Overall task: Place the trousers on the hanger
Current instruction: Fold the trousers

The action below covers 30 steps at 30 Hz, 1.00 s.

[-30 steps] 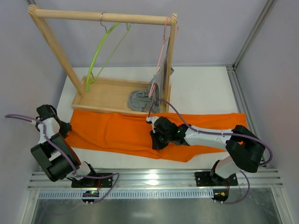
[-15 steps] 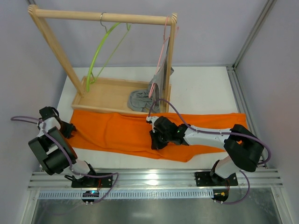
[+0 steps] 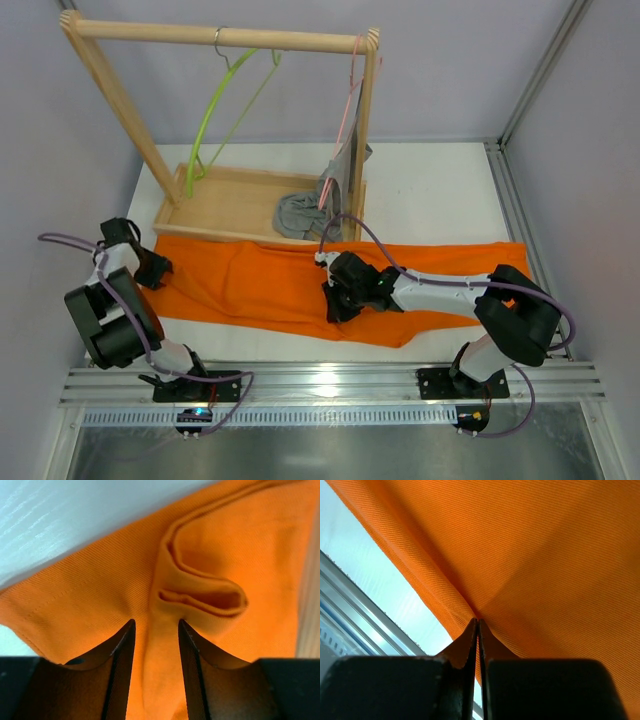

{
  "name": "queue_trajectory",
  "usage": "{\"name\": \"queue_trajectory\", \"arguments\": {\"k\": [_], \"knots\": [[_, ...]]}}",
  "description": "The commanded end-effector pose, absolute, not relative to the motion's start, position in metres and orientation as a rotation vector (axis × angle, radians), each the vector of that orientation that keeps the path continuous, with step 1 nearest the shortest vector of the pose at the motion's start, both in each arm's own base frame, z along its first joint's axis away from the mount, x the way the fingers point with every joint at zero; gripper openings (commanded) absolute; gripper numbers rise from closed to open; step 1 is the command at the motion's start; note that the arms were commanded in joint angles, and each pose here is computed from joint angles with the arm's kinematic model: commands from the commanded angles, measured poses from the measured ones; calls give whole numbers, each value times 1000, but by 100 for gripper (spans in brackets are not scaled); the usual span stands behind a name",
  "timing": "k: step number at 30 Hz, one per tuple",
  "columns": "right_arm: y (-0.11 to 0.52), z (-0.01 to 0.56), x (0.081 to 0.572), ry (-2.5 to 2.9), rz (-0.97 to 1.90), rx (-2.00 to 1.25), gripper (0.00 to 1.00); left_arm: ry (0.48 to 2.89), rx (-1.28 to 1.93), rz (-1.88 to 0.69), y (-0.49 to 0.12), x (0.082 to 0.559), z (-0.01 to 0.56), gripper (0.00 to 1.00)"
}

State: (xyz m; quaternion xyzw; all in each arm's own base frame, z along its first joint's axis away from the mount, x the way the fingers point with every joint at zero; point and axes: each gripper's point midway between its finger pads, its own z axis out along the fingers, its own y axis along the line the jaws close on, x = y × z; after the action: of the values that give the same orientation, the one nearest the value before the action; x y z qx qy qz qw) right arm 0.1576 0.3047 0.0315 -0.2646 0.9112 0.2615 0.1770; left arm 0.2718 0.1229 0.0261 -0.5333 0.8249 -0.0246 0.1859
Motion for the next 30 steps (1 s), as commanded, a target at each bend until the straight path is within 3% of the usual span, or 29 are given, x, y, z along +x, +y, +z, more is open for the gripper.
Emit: {"name": "queue_trajectory", "arguments": {"k": [1, 6, 22, 25, 30], "knots": [[299, 35, 167, 2584, 657, -745, 4, 2131, -1442, -3, 141, 288, 80, 42], [295, 33, 169, 2607, 620, -737, 4, 2051, -1391, 12, 146, 291, 106, 49], [306, 34, 187, 2640, 604, -656, 4, 2066, -1361, 181, 154, 260, 114, 42], [309, 38, 188, 2627, 623, -652, 4, 2044, -1526, 318, 161, 232, 102, 49], [311, 41, 187, 2626, 631, -690, 4, 2037, -1595, 269, 150, 227, 72, 50]]}}
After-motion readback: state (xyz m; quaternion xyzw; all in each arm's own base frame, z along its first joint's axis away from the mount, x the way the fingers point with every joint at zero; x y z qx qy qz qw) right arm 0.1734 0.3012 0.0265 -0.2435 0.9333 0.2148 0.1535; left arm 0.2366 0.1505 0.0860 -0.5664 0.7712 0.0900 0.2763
